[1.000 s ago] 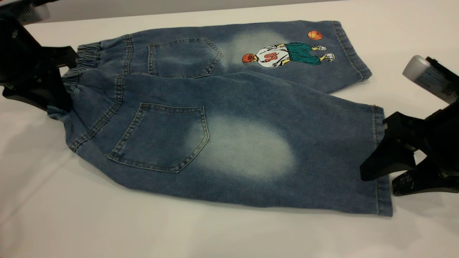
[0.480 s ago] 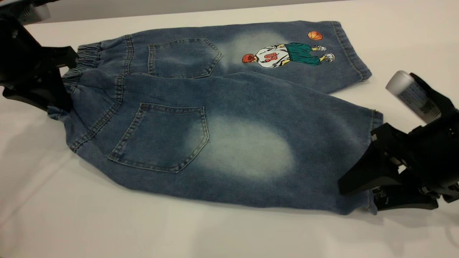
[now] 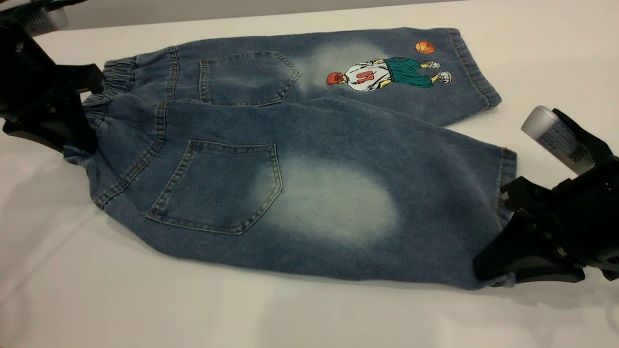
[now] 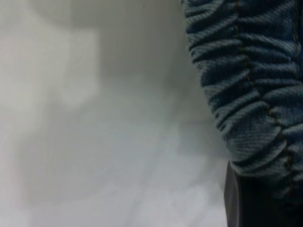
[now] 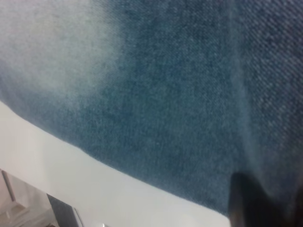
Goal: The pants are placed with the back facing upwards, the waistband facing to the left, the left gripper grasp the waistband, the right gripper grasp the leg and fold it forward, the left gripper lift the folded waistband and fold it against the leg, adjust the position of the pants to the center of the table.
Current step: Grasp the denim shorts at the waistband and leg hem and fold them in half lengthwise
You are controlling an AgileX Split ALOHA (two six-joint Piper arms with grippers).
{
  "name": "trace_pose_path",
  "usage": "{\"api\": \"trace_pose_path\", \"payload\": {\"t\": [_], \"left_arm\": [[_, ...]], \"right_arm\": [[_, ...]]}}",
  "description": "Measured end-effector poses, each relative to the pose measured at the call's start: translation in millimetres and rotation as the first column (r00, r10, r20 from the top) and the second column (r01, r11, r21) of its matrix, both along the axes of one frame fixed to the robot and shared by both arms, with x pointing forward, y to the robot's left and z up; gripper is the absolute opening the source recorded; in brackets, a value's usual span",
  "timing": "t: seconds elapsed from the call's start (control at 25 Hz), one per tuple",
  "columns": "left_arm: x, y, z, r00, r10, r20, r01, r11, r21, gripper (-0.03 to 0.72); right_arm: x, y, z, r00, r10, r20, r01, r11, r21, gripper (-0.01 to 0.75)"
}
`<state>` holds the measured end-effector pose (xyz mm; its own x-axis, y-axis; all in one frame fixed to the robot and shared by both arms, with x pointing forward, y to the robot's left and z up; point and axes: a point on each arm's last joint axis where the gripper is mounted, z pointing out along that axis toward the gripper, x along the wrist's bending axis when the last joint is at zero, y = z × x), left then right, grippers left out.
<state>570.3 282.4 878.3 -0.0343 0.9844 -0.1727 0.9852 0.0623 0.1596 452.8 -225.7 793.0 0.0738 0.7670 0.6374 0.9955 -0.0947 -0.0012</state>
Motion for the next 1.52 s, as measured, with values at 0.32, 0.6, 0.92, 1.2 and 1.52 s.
{"api": "trace_pose_path", "payload": {"t": [0.32, 0.6, 0.92, 1.2, 1.52], "left_arm": [[-5, -1, -1, 0.999, -0.019, -0.045, 0.018, 1.0, -0.008, 0.152], [-27, -1, 4, 0.997, -0.023, -0.076, 0.022, 1.0, -0.012, 0.152], [-65, -5, 20, 0.988, -0.01, -0.154, 0.002, 0.998, -0.058, 0.152], [-96, -9, 43, 0.989, 0.005, -0.151, -0.022, 0.994, -0.111, 0.152], [-115, -20, 88, 0.996, -0.027, -0.08, 0.007, 0.97, -0.243, 0.152]], "right_arm": [[6, 2, 9, 0.999, 0.001, 0.042, -0.002, 1.0, 0.031, 0.021], [2, -1, 36, 0.996, -0.009, 0.091, 0.01, 1.0, -0.006, 0.021], [-24, -5, 66, 0.997, 0.029, 0.078, -0.025, 0.999, -0.048, 0.021], [-30, -5, 112, 0.988, 0.049, 0.15, -0.042, 0.998, -0.047, 0.021], [-23, -4, 175, 0.973, 0.092, 0.212, -0.082, 0.995, -0.056, 0.021]]}}
